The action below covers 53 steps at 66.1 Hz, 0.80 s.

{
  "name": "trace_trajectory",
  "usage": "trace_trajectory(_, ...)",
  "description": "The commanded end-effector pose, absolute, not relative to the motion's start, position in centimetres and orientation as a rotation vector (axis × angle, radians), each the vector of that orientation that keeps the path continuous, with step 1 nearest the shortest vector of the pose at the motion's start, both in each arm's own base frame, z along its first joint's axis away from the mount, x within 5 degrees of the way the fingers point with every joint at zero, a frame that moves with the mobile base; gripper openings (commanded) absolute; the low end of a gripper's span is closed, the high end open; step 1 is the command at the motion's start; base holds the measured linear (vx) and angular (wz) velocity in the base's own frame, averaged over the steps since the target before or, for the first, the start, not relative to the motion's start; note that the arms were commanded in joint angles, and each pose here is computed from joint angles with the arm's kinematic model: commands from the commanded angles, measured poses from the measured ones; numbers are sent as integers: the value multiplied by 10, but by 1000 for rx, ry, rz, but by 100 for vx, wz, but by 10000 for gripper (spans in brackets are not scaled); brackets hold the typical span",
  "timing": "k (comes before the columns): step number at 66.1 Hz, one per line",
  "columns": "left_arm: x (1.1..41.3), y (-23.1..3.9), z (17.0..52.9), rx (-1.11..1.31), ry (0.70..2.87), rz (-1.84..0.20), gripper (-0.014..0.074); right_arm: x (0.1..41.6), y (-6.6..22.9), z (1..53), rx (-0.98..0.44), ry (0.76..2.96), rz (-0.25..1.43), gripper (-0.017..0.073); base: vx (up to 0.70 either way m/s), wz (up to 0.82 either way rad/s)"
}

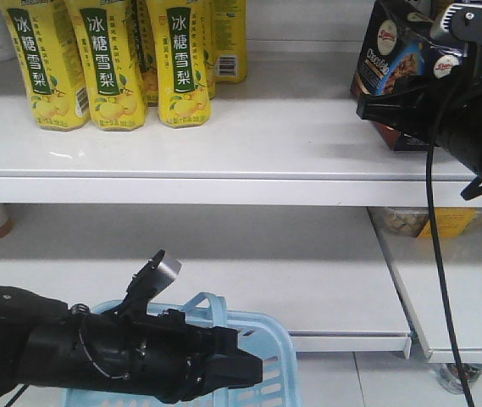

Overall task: Left arm holds basket, right arm returns cookies
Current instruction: 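Lower the box onto the upper shelf and open the right gripper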

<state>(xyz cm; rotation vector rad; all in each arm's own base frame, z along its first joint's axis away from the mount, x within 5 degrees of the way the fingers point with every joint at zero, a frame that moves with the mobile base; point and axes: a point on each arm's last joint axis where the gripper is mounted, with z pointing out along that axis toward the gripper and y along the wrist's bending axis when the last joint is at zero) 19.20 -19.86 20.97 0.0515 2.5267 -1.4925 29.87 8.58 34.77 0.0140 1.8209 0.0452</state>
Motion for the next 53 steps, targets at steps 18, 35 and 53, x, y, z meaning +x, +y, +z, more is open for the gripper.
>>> trace_trajectory(18, 193, -203, 234, 44, 2418, -1607, -6, 313, 91, 369, -26, 1780, 36, 302, 0, 0)
trace_trajectory(35, 193, -203, 234, 44, 2418, -1607, -6, 314, 91, 368, -27, 1784, 35, 428, 0, 0)
trace_trajectory(53, 193, -203, 234, 44, 2418, -1607, -6, 311, 87, 370, 36, 1792, 27, 528, 0, 0)
